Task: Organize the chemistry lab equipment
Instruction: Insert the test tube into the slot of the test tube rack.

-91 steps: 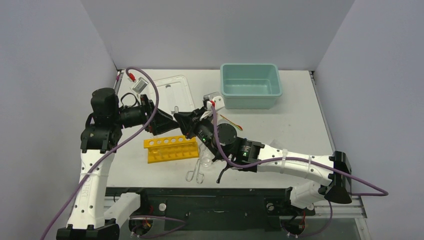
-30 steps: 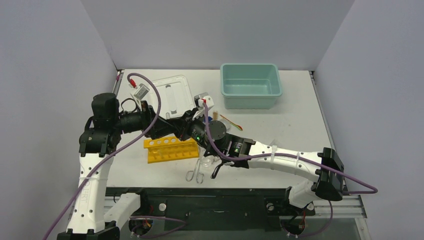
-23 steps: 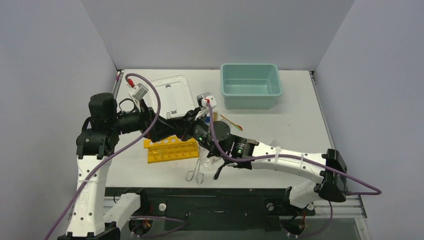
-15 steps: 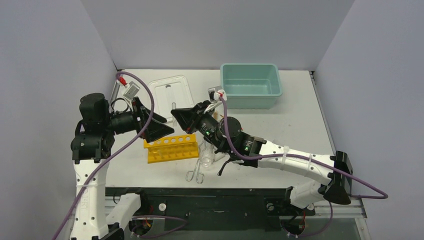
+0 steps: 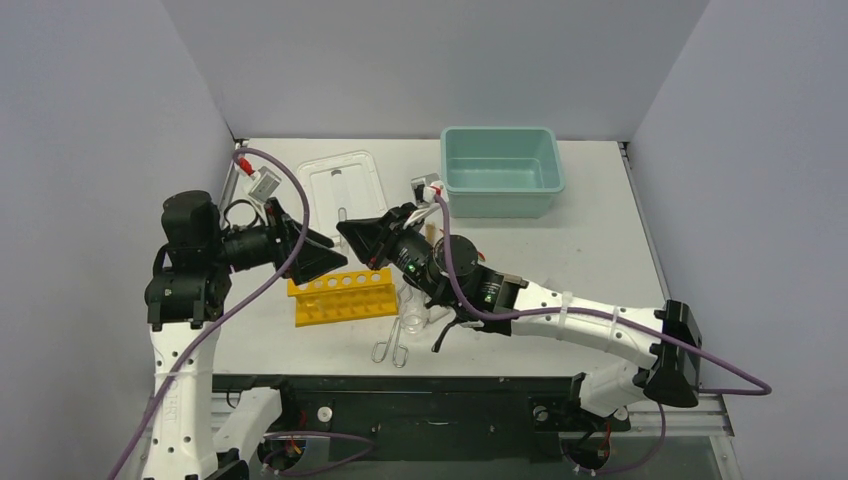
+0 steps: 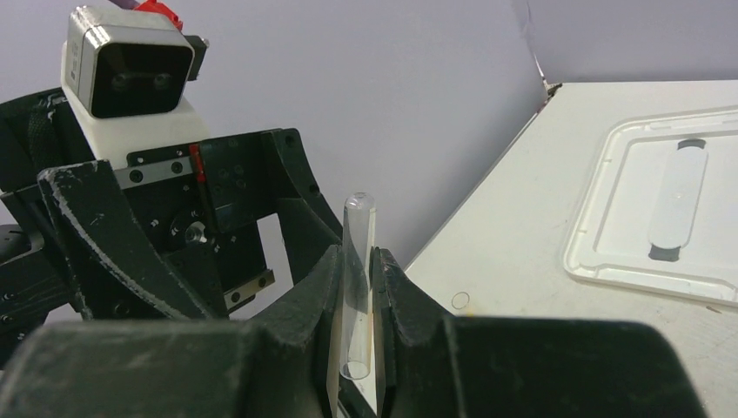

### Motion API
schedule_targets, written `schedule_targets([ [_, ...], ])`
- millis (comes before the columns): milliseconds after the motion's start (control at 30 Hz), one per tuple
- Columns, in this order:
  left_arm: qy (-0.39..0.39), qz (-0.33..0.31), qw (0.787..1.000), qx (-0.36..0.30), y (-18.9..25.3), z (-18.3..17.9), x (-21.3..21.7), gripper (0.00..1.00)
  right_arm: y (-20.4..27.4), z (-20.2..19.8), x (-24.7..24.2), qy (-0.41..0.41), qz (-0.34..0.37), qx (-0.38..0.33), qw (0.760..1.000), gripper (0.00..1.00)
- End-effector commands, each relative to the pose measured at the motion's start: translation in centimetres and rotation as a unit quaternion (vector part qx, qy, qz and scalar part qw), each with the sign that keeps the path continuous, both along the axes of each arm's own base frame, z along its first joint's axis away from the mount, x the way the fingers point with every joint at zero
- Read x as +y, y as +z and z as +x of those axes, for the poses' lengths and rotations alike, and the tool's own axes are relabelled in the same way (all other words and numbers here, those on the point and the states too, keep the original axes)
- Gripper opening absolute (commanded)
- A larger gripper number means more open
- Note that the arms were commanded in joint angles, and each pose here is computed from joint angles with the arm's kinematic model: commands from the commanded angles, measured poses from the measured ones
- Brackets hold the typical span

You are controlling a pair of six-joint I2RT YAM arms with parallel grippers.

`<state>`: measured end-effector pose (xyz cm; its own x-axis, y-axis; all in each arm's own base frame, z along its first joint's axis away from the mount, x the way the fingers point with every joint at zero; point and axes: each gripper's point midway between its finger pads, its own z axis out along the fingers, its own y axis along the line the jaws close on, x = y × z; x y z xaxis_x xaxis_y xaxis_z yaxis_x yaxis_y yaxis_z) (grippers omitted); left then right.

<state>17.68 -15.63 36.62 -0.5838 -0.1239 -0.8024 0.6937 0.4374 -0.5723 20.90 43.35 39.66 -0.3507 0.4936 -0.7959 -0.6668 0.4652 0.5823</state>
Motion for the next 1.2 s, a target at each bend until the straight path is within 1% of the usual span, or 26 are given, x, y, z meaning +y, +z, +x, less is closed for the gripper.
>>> schedule_targets([
  [0,0.028,0.024,0.999,-0.029,-0.3,1.4,0.7,0.72,3.0,-0.9,0.8,0.021,0.045,-0.010,0.999,0.00],
  [67,0.031,0.026,0.999,-0.027,-0.7,1.6,0.7,0.69,3.0,-1.0,1.2,0.025,0.045,-0.011,0.999,0.00],
  [133,0.029,0.027,0.999,-0.025,-1.0,1.7,0.7,0.62,3.2,-1.2,1.6,0.029,0.046,-0.011,0.998,0.00],
  [167,0.027,0.027,0.999,-0.024,-1.1,1.8,0.6,0.55,2.9,-1.2,1.9,0.030,0.043,-0.011,0.999,0.00],
  [233,0.023,0.026,0.999,-0.021,-1.3,1.7,0.5,0.47,2.9,-1.2,2.2,0.031,0.042,-0.012,0.999,0.00],
  [300,0.019,0.028,0.999,-0.018,-1.5,1.6,0.5,0.45,2.9,-1.1,2.4,0.030,0.042,-0.013,0.999,0.00],
  [500,0.020,0.036,0.999,-0.020,-2.0,1.7,0.6,0.42,2.7,-1.2,3.2,0.039,0.038,-0.010,0.998,0.00],
  [700,0.021,0.044,0.998,-0.035,-2.0,1.7,0.7,0.37,0.9,-1.3,3.3,0.039,0.020,0.002,0.999,0.00],
  [800,0.021,0.050,0.997,-0.050,-1.7,1.6,0.8,0.30,0.3,-1.3,2.9,0.035,0.014,0.004,0.999,0.00],
  [900,0.021,0.051,0.997,-0.050,-1.8,1.6,0.8,0.23,-0.1,-1.3,2.7,0.032,0.011,0.006,0.999,0.00],
  [1033,0.023,0.054,0.997,-0.051,-2.1,1.6,0.9,0.11,-0.3,-1.2,2.6,0.030,0.007,0.005,0.999,0.00],
  [1067,0.023,0.055,0.997,-0.052,-2.1,1.6,0.9,0.06,-0.3,-1.2,2.6,0.030,0.005,0.005,1.000,0.00],
  [1133,0.024,0.059,0.997,-0.052,-2.2,1.6,1.0,0.02,-0.4,-1.3,2.6,0.033,0.000,0.007,0.999,0.00],
  [1167,0.024,0.063,0.996,-0.053,-2.4,1.5,1.0,0.00,-0.4,-1.3,2.6,0.034,-0.003,0.007,0.999,0.02],
])
